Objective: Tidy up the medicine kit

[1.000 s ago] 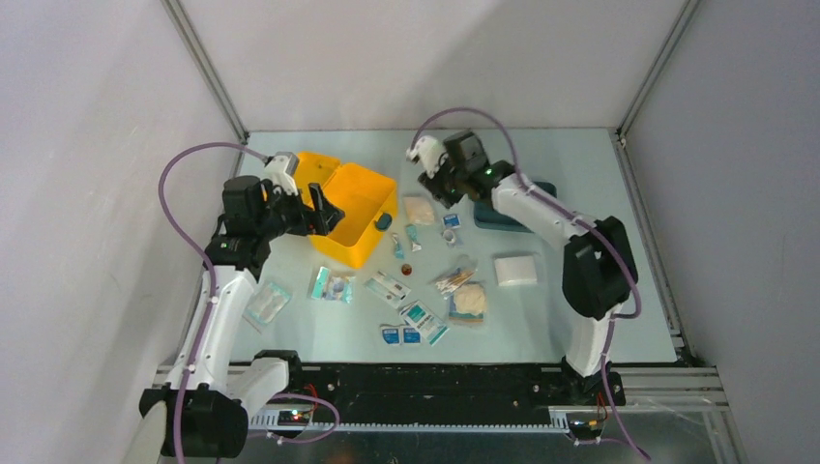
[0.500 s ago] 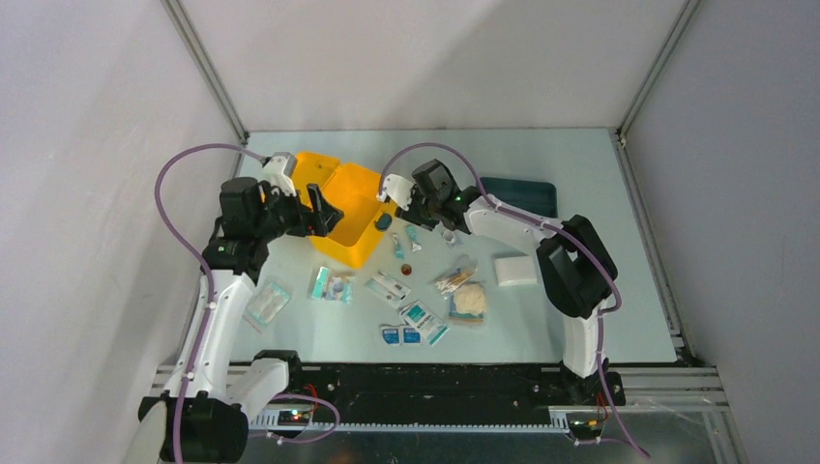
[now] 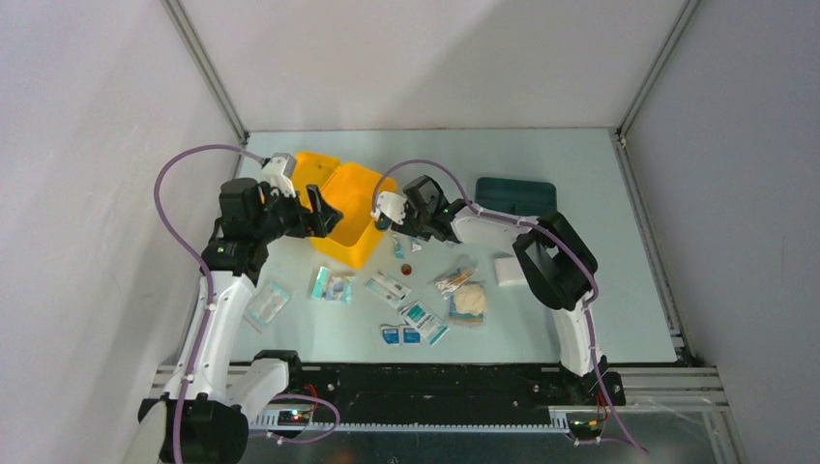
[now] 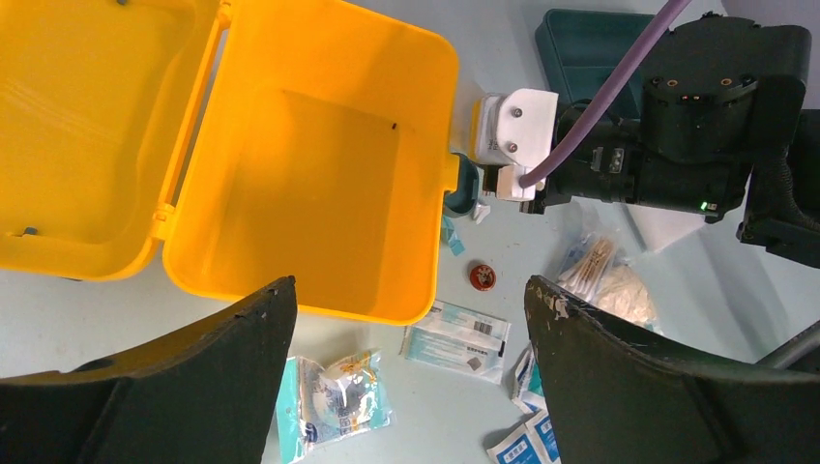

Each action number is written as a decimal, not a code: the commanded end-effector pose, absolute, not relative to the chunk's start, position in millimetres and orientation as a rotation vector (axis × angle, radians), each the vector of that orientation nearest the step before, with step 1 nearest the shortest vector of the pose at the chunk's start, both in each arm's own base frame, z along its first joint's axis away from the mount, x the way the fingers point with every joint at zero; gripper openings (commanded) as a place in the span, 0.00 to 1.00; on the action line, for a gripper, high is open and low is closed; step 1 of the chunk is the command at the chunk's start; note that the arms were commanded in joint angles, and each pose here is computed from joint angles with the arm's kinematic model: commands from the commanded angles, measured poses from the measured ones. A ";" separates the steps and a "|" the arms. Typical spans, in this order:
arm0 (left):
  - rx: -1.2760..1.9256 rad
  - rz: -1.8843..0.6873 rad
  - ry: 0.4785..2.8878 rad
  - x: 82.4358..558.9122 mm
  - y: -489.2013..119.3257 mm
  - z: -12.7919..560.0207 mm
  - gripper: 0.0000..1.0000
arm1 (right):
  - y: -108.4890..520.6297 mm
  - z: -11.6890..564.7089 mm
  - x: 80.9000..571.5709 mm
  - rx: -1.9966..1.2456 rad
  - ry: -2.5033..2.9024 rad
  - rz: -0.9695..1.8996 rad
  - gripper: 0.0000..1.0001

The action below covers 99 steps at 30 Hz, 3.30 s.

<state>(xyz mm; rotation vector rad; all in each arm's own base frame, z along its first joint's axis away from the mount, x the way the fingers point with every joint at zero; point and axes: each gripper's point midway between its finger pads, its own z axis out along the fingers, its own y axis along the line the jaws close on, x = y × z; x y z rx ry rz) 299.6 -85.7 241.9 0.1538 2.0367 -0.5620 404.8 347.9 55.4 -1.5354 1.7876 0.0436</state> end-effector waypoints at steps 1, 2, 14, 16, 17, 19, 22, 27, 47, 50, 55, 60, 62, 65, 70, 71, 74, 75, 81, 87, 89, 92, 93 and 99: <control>0.163 -0.537 1.974 300.8 -82.5 263.5 0.92 | 346.4 58.6 424.0 -1.468 1.741 -0.037 0.27; 0.163 -0.537 1.975 301.0 -82.5 263.4 0.93 | 344.0 57.7 426.3 -1.460 1.744 -0.055 0.24; 0.540 -0.503 1.822 306.9 -110.6 302.7 0.92 | 308.9 187.1 394.8 -1.322 1.653 0.098 0.00; 0.683 -0.515 1.762 305.3 -124.1 311.4 0.92 | 301.9 214.9 381.3 -1.304 1.647 0.184 0.00; 0.760 -0.490 1.729 306.1 -126.9 312.9 0.92 | 296.2 226.9 371.3 -1.318 1.662 0.225 0.00; 0.919 -0.488 1.662 307.6 -139.4 314.8 0.92 | 290.2 243.6 355.0 -1.335 1.658 0.383 0.00; 1.124 -0.529 1.572 309.6 -162.8 312.3 0.92 | 279.4 263.8 340.3 -1.336 1.618 0.596 0.00; 1.284 -0.639 1.514 304.2 -206.2 302.8 0.95 | 271.4 273.8 328.7 -1.335 1.605 0.606 0.00; 1.442 -0.874 1.503 288.1 -288.0 277.2 0.91 | 298.2 305.7 297.1 -1.402 1.532 0.733 0.00; 1.446 -0.873 1.530 289.4 -288.5 267.4 0.84 | 299.5 310.7 295.6 -1.391 1.526 0.766 0.00; 1.443 -0.902 1.551 290.2 -292.2 260.8 0.54 | 299.9 313.1 296.7 -1.386 1.522 0.766 0.00; 1.435 -0.922 1.564 289.1 -296.6 262.0 0.26 | 298.9 311.8 297.4 -1.382 1.526 0.765 0.00; 1.427 -0.914 1.579 291.6 -296.2 260.1 0.21 | 298.5 311.1 298.1 -1.378 1.529 0.765 0.00; 1.412 -0.893 1.607 293.8 -293.5 257.6 0.21 | 296.8 310.6 300.5 -1.359 1.548 0.758 0.00; 1.326 -0.799 1.709 302.7 -278.5 254.5 0.25 | 277.2 325.3 304.4 -1.264 1.592 0.792 0.59; 1.295 -0.762 1.733 306.7 -270.6 255.4 0.25 | 274.3 332.9 298.2 -1.250 1.585 0.835 0.63; 1.126 -0.690 1.842 322.9 -244.3 261.7 0.26 | 246.4 344.1 302.4 -1.157 1.621 0.875 0.76; 1.082 -0.682 1.867 326.6 -237.9 262.7 0.26 | 243.2 347.1 297.0 -1.138 1.626 0.907 0.76; 0.751 -0.575 1.997 355.7 -176.2 272.0 0.23 | 212.7 327.0 298.3 -1.033 1.713 0.906 0.77; 0.750 -0.561 1.979 353.5 -157.2 271.5 0.31 | 205.5 306.5 298.8 -0.995 1.766 0.909 0.77; 0.829 -0.615 1.904 328.5 -166.1 281.5 0.47 | 204.8 301.3 303.3 -0.988 1.777 0.884 0.77; 1.008 -0.613 1.886 295.1 -185.8 248.4 0.62 | 206.0 280.5 312.1 -1.010 1.790 0.834 0.76; 1.081 -0.573 1.858 287.1 -192.8 243.3 0.64 | 207.6 275.0 313.6 -1.025 1.788 0.827 0.76; 1.014 -0.626 1.993 272.3 -194.8 212.9 0.65 | 260.8 206.1 313.1 -1.342 1.783 0.730 0.74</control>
